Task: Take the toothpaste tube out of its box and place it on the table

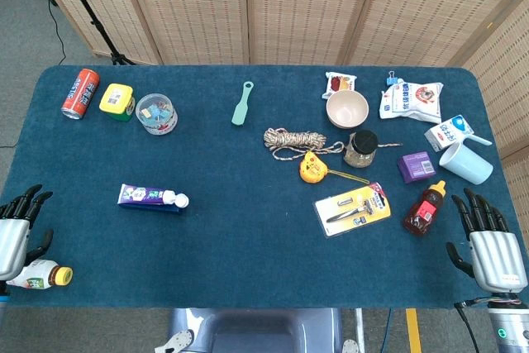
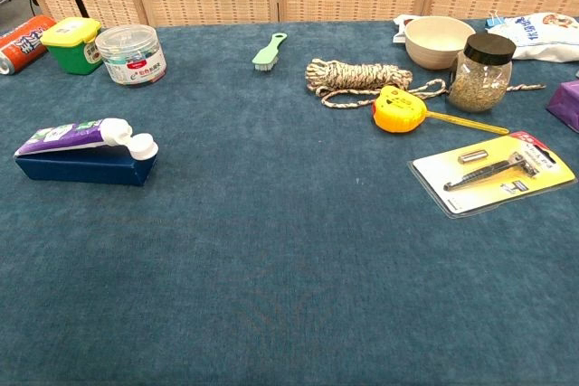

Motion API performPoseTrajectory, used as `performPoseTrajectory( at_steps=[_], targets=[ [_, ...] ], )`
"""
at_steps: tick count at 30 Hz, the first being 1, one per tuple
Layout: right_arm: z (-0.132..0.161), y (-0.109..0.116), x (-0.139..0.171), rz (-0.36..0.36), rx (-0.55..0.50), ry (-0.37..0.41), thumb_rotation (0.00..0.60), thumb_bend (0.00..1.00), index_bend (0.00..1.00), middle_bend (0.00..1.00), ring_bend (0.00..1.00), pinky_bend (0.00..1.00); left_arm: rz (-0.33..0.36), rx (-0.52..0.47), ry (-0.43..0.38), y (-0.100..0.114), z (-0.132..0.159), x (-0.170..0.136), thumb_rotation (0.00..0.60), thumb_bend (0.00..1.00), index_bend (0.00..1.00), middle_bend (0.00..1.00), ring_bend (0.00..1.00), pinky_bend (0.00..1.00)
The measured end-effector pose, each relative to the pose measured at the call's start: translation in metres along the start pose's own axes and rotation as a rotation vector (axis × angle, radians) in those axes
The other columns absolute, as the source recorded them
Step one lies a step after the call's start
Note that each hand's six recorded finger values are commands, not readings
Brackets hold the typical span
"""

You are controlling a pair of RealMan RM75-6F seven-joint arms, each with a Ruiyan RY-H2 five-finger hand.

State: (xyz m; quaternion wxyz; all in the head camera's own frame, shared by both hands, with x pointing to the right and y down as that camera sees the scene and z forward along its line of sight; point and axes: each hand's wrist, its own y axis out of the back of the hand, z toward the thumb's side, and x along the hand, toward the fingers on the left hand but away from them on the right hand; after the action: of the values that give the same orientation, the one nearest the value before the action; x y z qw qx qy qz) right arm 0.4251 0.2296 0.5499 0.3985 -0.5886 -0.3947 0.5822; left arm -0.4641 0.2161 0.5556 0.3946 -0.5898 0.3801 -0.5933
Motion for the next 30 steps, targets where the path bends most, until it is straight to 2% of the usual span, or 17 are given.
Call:
performPoseTrajectory(
  at_steps=[21,30],
  targets=[
    [-0.001,0.0,0.003,-0.004,-0.003,-0.005,0.6,0.37,0.01,0.0,0.03,0.13,-0.021,-0.005,-0.024,-0.002,0.005,0.006,0.6,0.38,0.19,0.13,0.2,0.29],
    [-0.001,-0.001,0.003,0.001,-0.006,-0.011,0.6,0.37,0.01,0.0,0.03,0.13,-0.057,0.013,-0.039,-0.006,0.009,0.012,0.6,0.38,0.18,0.13,0.21,0.29]
  ],
)
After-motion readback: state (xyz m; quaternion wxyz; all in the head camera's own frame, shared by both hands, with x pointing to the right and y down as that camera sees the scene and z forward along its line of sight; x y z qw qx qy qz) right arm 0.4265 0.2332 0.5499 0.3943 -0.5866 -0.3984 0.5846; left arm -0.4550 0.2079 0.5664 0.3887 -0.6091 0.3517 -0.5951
